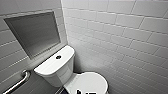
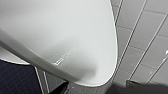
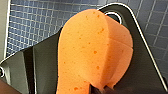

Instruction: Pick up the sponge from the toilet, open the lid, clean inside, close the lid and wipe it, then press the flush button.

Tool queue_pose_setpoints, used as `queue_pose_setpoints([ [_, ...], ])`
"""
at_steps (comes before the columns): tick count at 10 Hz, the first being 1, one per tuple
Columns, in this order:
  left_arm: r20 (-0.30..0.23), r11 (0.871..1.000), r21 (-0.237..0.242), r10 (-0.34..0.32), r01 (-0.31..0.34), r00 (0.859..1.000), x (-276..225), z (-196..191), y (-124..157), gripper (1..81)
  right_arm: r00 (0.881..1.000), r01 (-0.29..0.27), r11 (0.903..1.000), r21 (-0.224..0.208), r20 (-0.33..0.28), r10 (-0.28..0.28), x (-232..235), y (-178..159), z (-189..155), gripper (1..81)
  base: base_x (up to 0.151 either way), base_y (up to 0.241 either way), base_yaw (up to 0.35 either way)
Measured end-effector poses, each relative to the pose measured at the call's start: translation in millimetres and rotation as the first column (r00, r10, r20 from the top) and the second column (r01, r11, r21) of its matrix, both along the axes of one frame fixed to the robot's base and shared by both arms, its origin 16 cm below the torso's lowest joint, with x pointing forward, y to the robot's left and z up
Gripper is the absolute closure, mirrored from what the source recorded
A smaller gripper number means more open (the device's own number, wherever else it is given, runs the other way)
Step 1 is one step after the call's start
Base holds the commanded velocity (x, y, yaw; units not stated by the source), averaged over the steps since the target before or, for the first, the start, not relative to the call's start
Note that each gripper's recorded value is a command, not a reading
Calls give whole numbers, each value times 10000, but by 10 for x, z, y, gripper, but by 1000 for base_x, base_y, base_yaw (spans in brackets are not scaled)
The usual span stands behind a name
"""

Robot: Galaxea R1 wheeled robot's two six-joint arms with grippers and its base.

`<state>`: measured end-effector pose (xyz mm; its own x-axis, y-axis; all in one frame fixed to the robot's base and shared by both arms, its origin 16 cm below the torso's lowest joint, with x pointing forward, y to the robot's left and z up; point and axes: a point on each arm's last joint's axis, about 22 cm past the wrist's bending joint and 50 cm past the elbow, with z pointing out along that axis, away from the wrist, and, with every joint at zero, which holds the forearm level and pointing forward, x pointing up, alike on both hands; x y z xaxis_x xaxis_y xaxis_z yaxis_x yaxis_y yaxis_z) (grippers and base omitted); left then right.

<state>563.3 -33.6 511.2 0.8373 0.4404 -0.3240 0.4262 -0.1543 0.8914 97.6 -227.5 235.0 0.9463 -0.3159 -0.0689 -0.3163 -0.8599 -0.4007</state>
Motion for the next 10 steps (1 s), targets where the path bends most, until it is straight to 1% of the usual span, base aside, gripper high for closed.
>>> queue_pose_setpoints([
  [1,-37,9999,94,115,-115,9999,9,-27,97,10,10000,-8,10000,-17,-13,8,-6,-9,-2,811,0,0,0],
  [2,-326,9986,163,503,-498,9982,31,-89,246,10,10000,-7,10000,-43,-14,7,-5,-15,-8,811,0,0,0],
  [3,-746,9945,160,1047,-1038,9917,69,-142,401,10,10000,-6,10000,-45,4,6,1,-12,-10,811,0,0,0],
  [5,-1206,9874,9,1574,-1585,9801,129,-109,556,10,10000,-11,10000,-86,-4,11,-5,2,-28,811,0,0,0],
  [7,-1696,9785,-195,1990,-2052,9652,169,-83,621,10,9999,-73,9997,-216,-74,71,-32,-7,-65,811,0,0,0],
  [9,-1757,9746,-149,2176,-2236,9601,197,-93,705,10,9998,-130,9994,-324,-142,125,-55,-32,-90,811,0,0,0],
  [10,-1831,9680,-86,2452,-2510,9520,248,-115,813,10,9998,-138,9994,-323,-146,133,-54,-25,-92,811,0,0,0],
])
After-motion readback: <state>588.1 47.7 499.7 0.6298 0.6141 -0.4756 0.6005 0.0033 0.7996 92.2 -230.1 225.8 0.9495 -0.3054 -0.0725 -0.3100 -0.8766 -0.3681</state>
